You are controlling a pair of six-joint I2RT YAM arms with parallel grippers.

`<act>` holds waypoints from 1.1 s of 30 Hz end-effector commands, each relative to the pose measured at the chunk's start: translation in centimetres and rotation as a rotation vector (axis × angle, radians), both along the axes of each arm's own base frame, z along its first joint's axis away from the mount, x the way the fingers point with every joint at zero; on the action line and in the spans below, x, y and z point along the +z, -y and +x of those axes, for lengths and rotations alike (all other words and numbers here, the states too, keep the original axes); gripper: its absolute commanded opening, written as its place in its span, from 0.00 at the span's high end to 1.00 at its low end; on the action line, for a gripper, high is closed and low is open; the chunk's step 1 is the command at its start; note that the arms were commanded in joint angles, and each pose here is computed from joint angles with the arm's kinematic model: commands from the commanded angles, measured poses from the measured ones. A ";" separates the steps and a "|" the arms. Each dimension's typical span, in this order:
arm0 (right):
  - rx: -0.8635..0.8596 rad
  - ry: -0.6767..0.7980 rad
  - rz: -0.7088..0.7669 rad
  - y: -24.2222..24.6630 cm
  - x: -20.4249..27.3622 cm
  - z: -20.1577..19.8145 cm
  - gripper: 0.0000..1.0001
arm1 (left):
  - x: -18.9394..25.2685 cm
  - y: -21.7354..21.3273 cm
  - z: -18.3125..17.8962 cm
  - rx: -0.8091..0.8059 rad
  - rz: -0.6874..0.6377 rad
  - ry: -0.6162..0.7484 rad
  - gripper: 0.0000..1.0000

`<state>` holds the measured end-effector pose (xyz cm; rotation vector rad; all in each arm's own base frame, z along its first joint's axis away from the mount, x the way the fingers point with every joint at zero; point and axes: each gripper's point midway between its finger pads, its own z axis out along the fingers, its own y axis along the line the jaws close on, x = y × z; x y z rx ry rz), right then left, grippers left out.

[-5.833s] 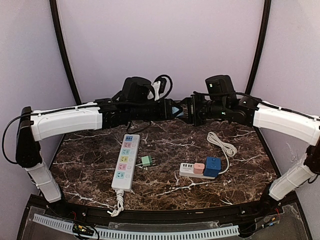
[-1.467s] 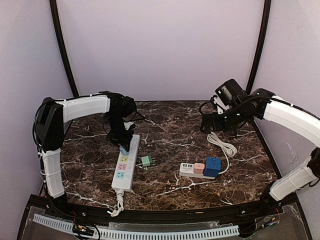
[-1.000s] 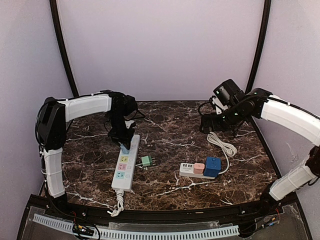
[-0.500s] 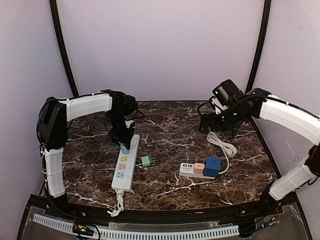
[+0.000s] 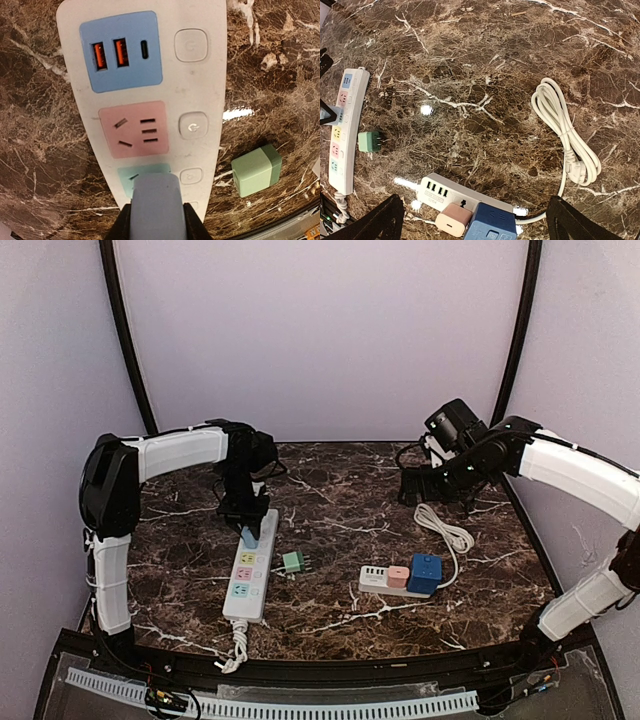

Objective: Insert the plug

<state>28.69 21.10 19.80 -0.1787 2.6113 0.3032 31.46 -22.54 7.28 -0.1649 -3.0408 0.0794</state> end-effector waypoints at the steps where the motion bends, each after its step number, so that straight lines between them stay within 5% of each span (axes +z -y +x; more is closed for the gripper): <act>1: -0.018 0.015 0.028 0.0 0.7 0.4 0.02 | -0.8 -1.3 -0.4 0.044 0.067 -0.039 0.99; 33: -0.005 0.014 0.006 0.7 0.4 -0.2 0.01 | -3.6 0.5 -0.5 -0.034 0.021 -0.063 0.99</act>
